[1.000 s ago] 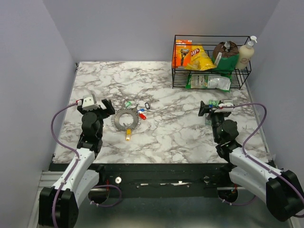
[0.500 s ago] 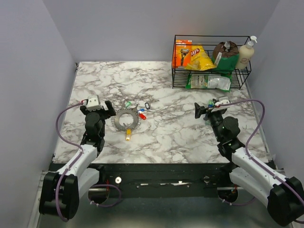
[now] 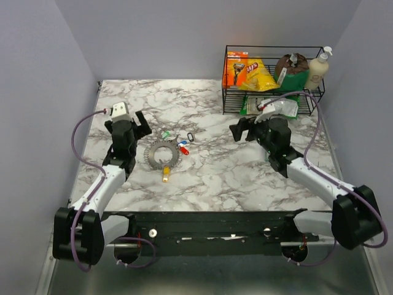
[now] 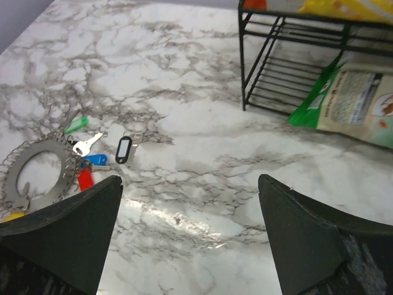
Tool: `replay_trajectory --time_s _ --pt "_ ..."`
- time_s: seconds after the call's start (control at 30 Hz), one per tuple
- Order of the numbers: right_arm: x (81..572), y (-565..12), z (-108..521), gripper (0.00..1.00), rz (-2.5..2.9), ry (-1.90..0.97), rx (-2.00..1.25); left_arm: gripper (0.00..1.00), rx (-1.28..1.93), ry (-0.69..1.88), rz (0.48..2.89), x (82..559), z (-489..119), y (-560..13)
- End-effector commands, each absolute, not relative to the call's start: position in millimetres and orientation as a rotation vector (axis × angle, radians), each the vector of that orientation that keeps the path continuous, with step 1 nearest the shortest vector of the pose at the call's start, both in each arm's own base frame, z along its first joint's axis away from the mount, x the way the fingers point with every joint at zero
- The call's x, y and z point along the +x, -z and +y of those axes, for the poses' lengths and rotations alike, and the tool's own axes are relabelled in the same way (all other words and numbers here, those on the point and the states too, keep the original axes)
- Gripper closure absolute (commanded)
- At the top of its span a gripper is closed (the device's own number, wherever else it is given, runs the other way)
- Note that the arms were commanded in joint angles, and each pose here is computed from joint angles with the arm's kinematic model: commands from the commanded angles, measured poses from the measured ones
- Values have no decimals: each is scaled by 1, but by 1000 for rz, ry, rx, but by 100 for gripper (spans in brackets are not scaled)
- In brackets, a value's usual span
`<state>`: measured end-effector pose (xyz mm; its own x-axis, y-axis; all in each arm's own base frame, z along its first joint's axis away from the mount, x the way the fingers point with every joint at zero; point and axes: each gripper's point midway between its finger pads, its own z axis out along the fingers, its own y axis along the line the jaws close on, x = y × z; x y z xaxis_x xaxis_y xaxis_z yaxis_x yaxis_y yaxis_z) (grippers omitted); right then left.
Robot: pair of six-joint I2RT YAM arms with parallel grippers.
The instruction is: Put the keys on the keyring
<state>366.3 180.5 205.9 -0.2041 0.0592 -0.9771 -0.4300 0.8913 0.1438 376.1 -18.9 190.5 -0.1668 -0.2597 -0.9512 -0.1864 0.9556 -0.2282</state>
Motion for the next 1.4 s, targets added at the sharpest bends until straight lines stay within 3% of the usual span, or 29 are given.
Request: replay_trajectory --time_s 0.0,0.3,0.53,0.67,0.8,1.03,1.37 --pt "351 -163 226 0 1923 -627 -337 1 -434 107 1954 368 -26 -162" --pt "329 -130 326 1 2041 -791 -550 1 -397 304 2039 352 -57 -158" --pt "326 -96 366 10 2133 -850 -603 1 -375 343 2066 346 -64 -153" --pt "330 -93 381 19 2124 -915 -635 1 -359 322 2066 346 -62 -154" --pt "323 -91 396 35 2127 -1002 -704 1 -355 329 2058 346 -63 -155" --pt "307 -76 411 51 2162 -1134 -779 1 -351 338 2044 349 -64 -158" --pt "304 -55 420 51 2225 -1165 -797 1 -325 376 2039 354 -70 -159"
